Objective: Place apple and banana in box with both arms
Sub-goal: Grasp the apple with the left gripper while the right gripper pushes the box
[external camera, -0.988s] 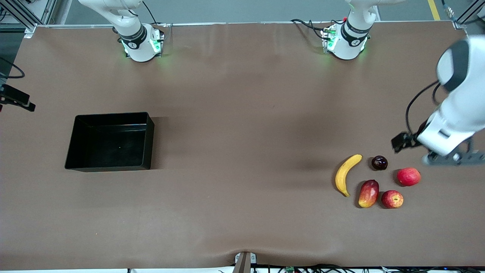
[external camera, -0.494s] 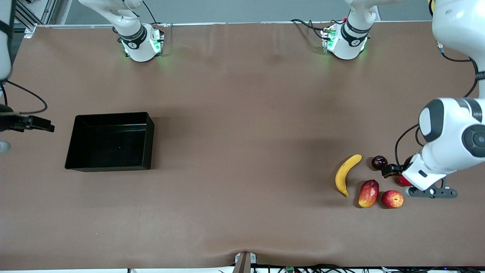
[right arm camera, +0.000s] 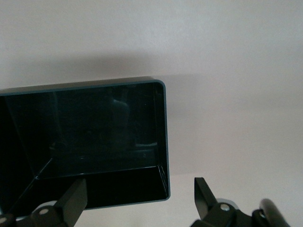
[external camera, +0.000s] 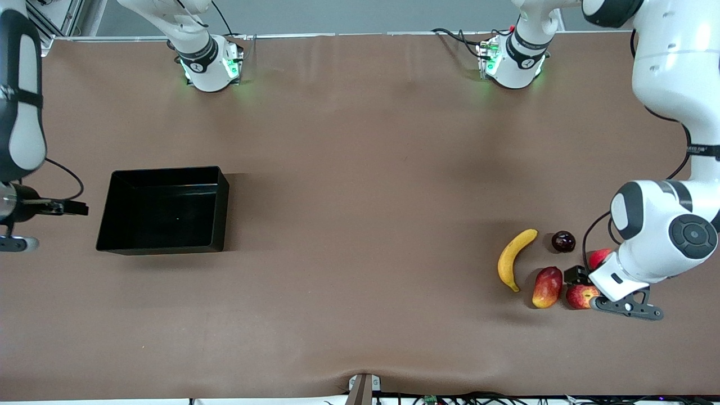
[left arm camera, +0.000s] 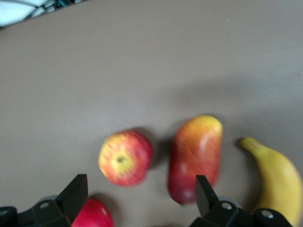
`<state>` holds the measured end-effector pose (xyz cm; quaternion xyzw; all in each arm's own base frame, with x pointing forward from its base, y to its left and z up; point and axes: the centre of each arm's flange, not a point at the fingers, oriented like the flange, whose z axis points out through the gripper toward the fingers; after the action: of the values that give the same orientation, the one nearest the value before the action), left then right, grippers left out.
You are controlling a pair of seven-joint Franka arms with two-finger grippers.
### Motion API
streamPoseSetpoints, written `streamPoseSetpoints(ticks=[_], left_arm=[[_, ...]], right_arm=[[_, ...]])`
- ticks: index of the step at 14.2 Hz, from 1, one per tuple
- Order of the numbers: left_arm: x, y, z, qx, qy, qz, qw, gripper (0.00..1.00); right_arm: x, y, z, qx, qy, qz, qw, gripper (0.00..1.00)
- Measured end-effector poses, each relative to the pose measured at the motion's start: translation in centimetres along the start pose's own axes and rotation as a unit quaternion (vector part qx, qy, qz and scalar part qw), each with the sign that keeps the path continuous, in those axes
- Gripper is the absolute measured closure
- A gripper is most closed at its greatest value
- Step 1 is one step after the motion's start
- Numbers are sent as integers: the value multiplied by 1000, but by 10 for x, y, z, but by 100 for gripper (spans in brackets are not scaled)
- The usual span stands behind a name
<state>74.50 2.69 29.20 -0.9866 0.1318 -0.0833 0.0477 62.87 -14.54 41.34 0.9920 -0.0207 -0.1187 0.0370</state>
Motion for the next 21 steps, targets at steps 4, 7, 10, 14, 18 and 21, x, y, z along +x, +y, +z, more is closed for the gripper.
streamPoseSetpoints(ticks=[4, 7, 10, 14, 18, 21], left_arm=[[-1, -7, 40, 4, 19, 14, 1000, 0], [-2, -4, 56, 2, 18, 15, 1000, 0], [-3, -7, 58, 3, 17, 17, 1000, 0], [-5, -14, 59, 5, 15, 34, 999, 0], [-9, -17, 65, 5, 9, 36, 999, 3], [-13, -18, 73, 3, 2, 36, 999, 17]], right_arm=[[5, 29, 58, 8, -20, 20, 1000, 0], [3, 50, 116, 8, 8, 3, 1000, 0], [-6, 56, 149, 13, 4, -3, 1000, 4], [-16, 43, 185, 25, 1, -9, 1000, 45], [-19, 40, 191, 27, 0, -41, 999, 89], [-19, 41, 186, 31, 8, -57, 998, 95]])
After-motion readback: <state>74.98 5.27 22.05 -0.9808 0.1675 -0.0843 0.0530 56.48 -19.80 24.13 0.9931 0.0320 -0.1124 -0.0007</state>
